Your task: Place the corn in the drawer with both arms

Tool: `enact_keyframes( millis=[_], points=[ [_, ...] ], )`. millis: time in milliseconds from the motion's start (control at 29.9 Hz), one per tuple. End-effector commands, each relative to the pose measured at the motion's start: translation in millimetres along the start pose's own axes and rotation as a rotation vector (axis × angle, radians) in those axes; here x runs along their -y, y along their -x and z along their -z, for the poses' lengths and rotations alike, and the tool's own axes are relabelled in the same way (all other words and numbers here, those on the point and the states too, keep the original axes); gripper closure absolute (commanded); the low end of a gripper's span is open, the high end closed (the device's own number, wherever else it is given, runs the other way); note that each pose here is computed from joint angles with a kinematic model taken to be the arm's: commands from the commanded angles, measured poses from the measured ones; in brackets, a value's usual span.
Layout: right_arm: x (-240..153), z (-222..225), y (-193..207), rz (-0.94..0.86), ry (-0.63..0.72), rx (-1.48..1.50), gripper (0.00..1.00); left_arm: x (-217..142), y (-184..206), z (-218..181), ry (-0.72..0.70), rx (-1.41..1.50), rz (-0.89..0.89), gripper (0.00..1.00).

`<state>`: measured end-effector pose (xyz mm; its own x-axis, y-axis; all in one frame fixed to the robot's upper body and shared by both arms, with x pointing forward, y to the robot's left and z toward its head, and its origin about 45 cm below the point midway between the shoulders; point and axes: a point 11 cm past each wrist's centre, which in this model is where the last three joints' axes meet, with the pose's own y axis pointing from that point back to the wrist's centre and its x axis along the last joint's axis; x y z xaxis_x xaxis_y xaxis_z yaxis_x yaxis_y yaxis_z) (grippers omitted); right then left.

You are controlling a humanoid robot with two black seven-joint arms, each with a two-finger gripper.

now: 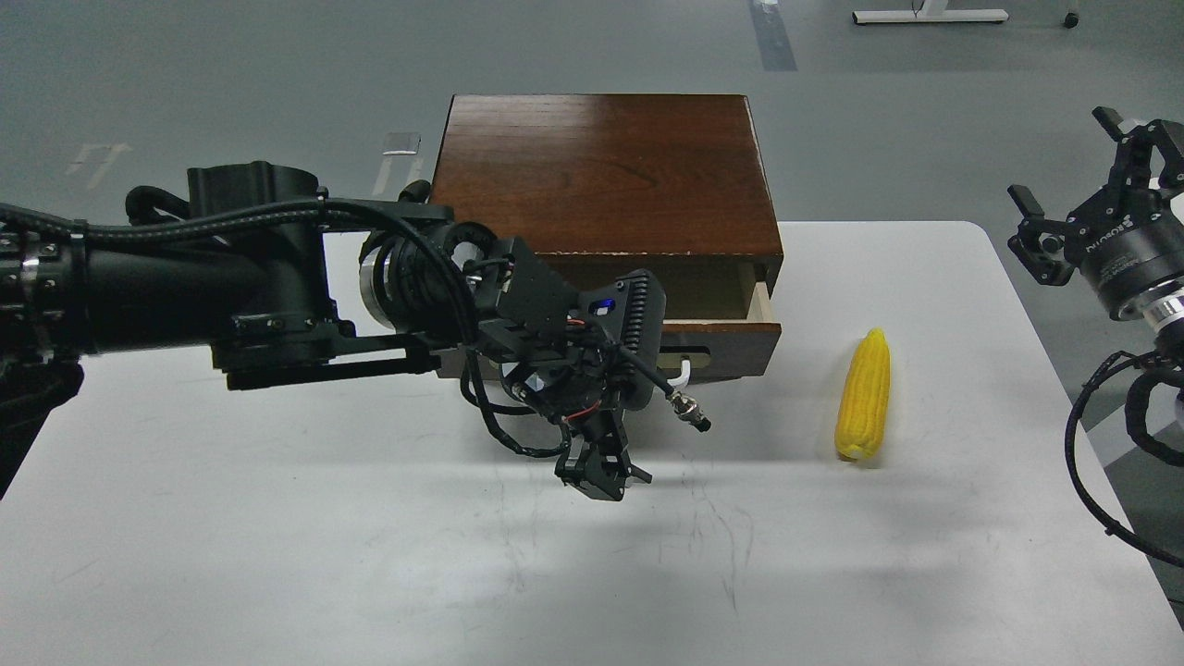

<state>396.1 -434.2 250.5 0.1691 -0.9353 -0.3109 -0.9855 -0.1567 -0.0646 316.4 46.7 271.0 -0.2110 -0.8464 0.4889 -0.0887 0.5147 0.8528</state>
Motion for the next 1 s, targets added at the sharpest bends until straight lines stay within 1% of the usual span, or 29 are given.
enact_keyframes(
  millis=[0,67,134,200,267,334,368,401,434,501,535,601,635,735,768,802,869,969],
  points=[
    [0,0,0,0.000,0.000,-0.001,0.00,-11,-5,7,-0.026,0.011,-0.005,0.02],
    [-1,2,-2,-0.002,-0.001,-0.005,0.00,-24,-9,7,-0.023,-0.011,-0.026,0.02],
    [-1,2,-1,-0.001,-0.001,-0.004,0.00,-47,-14,15,-0.042,-0.052,-0.054,0.02],
    [-1,3,-2,-0.002,-0.001,-0.005,0.00,-61,-19,21,-0.061,-0.071,-0.078,0.02],
    [-2,6,-4,-0.004,-0.002,-0.013,0.00,-85,-33,28,-0.070,-0.140,-0.173,0.02],
    [-3,9,-5,-0.002,-0.002,-0.021,0.00,-117,-50,35,-0.049,-0.276,-0.332,0.02],
    [-4,11,-7,-0.003,-0.002,-0.028,0.00,-127,-53,38,-0.043,-0.314,-0.377,0.02],
    [-5,14,-9,0.000,0.001,-0.039,0.00,-146,-61,42,-0.027,-0.386,-0.468,0.02],
    [-5,14,-9,0.000,0.001,-0.039,0.00,-146,-61,42,-0.026,-0.386,-0.469,0.02],
    [-8,21,-10,0.024,0.008,-0.058,0.00,-177,-64,53,0.013,-0.537,-0.628,0.02],
    [-9,24,-11,0.031,0.009,-0.065,0.00,-182,-61,56,0.024,-0.587,-0.663,0.02],
    [-13,34,-14,0.047,0.016,-0.091,0.00,-198,-37,68,0.083,-0.812,-0.806,0.02],
    [-14,35,-14,0.052,0.018,-0.095,0.00,-201,-30,71,0.101,-0.870,-0.842,0.02],
    [-16,43,-14,0.067,0.017,-0.112,0.00,-202,-2,80,0.177,-1.094,-0.976,0.02],
    [-17,44,-14,0.069,0.024,-0.121,0.00,-199,13,85,0.181,-1.186,-1.070,0.02],
    [-17,43,-12,0.078,0.035,-0.133,0.00,-193,32,91,0.165,-1.279,-1.152,0.02],
    [-17,40,-11,0.087,0.048,-0.147,0.00,-187,50,96,0.135,-1.360,-1.225,0.02],
    [-18,30,-3,0.135,0.105,-0.230,0.00,-171,101,100,0.069,-1.557,-1.354,0.02]
  ],
)
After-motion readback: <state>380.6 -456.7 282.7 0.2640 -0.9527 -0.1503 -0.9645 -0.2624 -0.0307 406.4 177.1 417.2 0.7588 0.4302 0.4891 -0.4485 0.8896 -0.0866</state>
